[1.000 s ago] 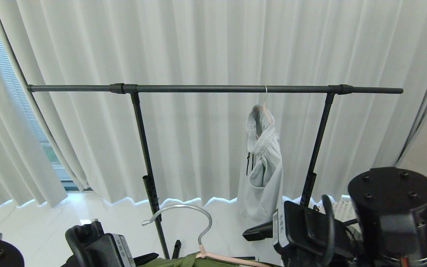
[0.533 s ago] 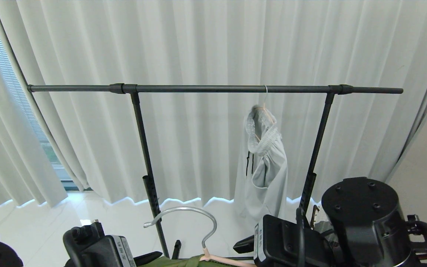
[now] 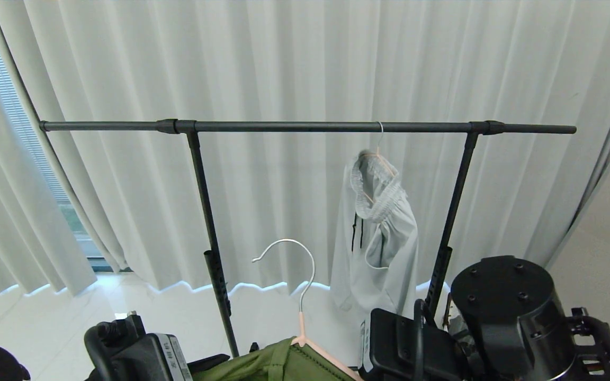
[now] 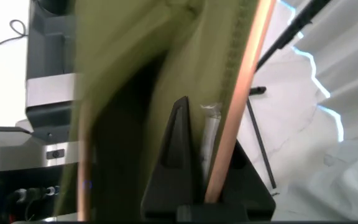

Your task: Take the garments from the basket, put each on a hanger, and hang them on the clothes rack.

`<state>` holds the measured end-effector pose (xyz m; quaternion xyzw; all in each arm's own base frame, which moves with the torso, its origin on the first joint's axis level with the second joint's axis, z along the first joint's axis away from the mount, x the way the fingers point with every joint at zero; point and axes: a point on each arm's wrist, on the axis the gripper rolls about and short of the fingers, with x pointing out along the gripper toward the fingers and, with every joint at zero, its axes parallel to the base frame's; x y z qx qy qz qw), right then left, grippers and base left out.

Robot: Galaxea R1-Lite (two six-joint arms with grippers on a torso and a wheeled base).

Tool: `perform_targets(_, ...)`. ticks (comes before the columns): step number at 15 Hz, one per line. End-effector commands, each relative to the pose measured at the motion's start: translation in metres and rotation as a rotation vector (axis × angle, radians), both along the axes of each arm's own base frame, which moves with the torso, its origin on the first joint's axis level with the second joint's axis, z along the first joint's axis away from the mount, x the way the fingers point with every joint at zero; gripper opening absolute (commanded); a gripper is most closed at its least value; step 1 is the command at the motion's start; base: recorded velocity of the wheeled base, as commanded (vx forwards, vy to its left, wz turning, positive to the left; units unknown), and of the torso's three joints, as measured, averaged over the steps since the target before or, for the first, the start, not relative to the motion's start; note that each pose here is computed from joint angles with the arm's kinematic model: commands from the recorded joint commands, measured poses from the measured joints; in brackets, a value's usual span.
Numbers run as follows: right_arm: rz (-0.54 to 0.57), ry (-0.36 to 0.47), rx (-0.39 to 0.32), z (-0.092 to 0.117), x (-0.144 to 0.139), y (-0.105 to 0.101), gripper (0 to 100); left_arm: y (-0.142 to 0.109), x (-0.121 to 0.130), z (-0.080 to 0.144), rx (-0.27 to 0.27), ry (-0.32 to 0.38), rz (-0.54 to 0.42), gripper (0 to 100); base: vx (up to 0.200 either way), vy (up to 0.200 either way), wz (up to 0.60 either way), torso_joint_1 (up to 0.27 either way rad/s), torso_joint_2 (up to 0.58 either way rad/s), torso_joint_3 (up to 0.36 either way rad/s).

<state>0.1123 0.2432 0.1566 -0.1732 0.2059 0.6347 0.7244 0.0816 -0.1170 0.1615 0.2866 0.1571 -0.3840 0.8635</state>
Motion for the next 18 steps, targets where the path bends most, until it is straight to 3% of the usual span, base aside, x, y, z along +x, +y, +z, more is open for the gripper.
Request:
perform_targets(1, -0.003, -0.005, 0.005, 0.001, 0.000, 0.000, 0, 0.000, 0.000, 0.000, 0.002, 0.000, -0.003, 0, 0.000, 0.000, 0.00, 0.000, 0.00, 0.000)
perform_targets(5, 0.019, -0.059, 0.010, 0.004, 0.000, -0.001, 0, -0.001, -0.001, 0.000, 0.003, 0.001, -0.014, 0, 0.000, 0.000, 0.00, 0.000, 0.00, 0.000)
perform_targets(6, 0.026, -0.071, 0.008, 0.004, 0.000, -0.001, 0, -0.001, -0.001, -0.001, 0.005, 0.002, -0.014, 100, 0.000, 0.000, 0.00, 0.000, 0.00, 0.000)
perform_targets(10, 0.016, -0.114, 0.031, 0.013, -0.001, -0.006, 0, 0.001, -0.001, 0.000, -0.002, 0.001, 0.001, 100, 0.000, 0.000, 0.00, 0.000, 0.00, 0.000)
perform_targets(14, -0.029, -0.143, 0.057, 0.022, -0.001, -0.025, 0, 0.009, 0.008, -0.003, -0.020, -0.011, 0.085, 100, 0.000, 0.000, 0.00, 0.000, 0.00, 0.000)
perform_targets(18, -0.125, -0.271, 0.031, 0.027, 0.016, -0.054, 0, 0.031, 0.006, -0.015, -0.038, -0.022, 0.181, 100, 0.000, 0.000, 0.00, 0.000, 0.00, 0.000)
